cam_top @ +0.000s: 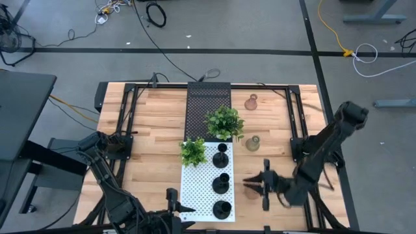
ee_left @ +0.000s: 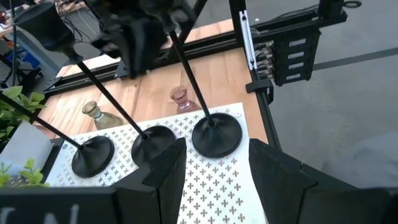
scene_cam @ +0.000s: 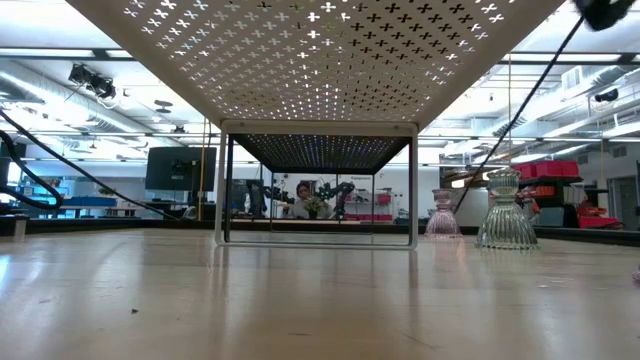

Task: Pick & Place candle stick holders
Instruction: Put the bottom pink glass candle holder on the black shelf

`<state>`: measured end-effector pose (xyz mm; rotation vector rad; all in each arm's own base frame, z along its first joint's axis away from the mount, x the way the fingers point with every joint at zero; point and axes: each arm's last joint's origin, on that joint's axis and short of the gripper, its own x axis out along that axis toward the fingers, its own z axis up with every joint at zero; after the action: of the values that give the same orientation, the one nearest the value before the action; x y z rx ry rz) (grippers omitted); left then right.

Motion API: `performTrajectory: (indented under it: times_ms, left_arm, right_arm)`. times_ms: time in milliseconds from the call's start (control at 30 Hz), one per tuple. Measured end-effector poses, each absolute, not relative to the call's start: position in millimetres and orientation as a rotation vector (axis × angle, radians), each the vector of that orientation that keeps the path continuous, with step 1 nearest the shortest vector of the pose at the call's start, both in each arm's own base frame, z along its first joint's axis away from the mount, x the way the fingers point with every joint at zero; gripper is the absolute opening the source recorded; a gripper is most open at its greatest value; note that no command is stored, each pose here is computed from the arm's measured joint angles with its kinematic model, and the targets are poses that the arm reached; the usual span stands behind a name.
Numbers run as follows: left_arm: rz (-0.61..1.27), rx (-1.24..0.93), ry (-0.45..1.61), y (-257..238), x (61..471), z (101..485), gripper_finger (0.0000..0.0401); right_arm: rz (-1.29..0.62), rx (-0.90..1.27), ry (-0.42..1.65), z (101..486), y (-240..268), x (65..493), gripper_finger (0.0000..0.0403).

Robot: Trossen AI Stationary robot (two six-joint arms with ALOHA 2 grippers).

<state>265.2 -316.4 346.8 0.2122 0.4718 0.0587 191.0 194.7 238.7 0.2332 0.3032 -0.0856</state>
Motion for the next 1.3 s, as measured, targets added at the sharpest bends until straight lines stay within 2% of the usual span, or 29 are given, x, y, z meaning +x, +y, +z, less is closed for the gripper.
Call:
performTrajectory:
  times_ms: [133,233,567,833,1033,1300]
  left_arm:
    - [0.062,0.212,0.48,-315.9,264.6,345.9,0.0179]
    - [0.057,0.194,0.498,-315.3,263.9,344.5,0.0179]
    - [0.059,0.178,0.505,-314.1,265.2,344.2,0.0179]
    - [0.079,0.172,0.506,-308.9,271.2,344.2,0.0179]
    - [0.081,0.171,0.507,-308.0,272.2,344.2,0.0179]
    - [0.089,0.218,0.544,-303.6,272.0,341.0,0.0179]
  right_arm:
    - [0.028,0.452,0.433,257.2,166.8,188.1,0.0047]
    - [0.117,0.57,0.596,254.9,160.5,184.4,0.0046]
    - [0.002,0.764,0.984,225.6,159.3,175.3,0.0046]
    - [0.018,0.795,1.051,224.3,159.8,173.2,0.003]
    - [0.058,0.712,1.048,223.9,159.3,172.9,0.0022]
    - [0.015,0.794,1.164,220.3,152.6,172.8,0.0021]
